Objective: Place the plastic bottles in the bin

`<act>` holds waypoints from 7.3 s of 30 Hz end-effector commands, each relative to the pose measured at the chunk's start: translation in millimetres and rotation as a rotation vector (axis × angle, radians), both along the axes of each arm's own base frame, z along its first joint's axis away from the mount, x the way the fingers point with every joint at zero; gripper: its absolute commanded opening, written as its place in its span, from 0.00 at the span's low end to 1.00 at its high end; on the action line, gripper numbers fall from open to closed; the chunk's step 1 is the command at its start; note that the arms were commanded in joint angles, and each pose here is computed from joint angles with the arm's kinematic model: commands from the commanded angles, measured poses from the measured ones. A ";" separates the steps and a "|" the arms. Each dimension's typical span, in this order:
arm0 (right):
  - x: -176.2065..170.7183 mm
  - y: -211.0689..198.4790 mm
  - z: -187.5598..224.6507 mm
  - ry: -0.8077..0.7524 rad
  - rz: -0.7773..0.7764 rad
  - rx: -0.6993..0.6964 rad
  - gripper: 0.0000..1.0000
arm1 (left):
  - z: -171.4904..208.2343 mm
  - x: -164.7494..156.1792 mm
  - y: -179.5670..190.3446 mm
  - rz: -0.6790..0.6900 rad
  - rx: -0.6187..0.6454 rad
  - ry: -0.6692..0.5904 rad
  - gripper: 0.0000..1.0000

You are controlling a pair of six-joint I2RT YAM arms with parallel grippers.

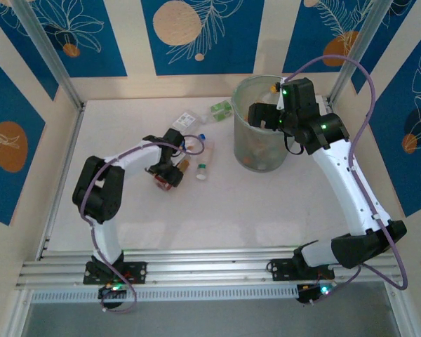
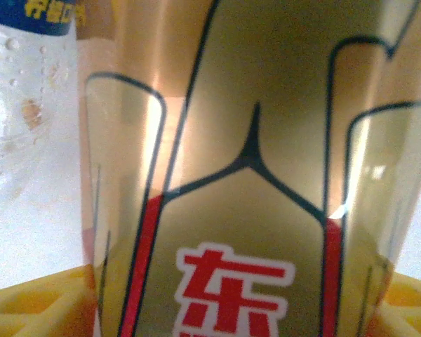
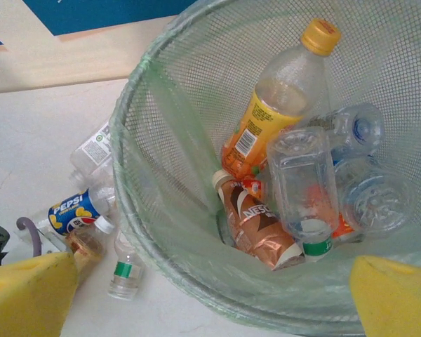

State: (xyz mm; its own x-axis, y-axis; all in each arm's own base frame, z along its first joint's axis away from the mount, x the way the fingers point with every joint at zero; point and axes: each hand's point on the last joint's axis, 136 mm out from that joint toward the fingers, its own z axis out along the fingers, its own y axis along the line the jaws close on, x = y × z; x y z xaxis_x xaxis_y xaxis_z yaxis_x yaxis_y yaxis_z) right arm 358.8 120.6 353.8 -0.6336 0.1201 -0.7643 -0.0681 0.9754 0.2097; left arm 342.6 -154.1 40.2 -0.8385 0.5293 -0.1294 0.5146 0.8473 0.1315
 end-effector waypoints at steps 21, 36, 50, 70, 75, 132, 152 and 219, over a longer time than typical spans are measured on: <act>-35.8 63.7 -5.0 0.057 0.195 0.345 0.99 | 154.8 -42.8 -66.7 -0.111 -0.641 -0.293 0.59; -39.8 151.8 -13.3 0.131 0.449 0.495 0.97 | 229.4 -58.8 -121.1 -0.299 -1.025 -0.425 0.59; -42.1 183.5 -18.7 0.157 0.533 0.477 0.96 | 260.4 -71.9 -145.7 -0.428 -1.120 -0.466 0.60; -48.5 178.8 6.2 0.077 0.558 0.469 0.52 | 278.4 -64.4 -149.8 -0.429 -1.133 -0.555 0.86; -43.7 164.7 24.1 0.006 0.517 0.398 0.51 | 284.1 -62.4 -149.5 -0.424 -1.134 -0.570 1.00; 113.6 -55.3 -90.2 0.304 -0.176 -0.125 0.54 | 279.8 -46.1 -91.1 -0.143 -0.897 -0.702 1.00; 119.1 -13.7 -128.9 0.413 -0.011 -0.240 0.75 | 277.9 -44.9 -87.6 -0.135 -0.874 -0.705 1.00; 81.7 -17.7 -49.9 0.278 0.032 -0.001 0.41 | 101.5 66.3 16.1 -0.012 -0.085 -0.222 0.93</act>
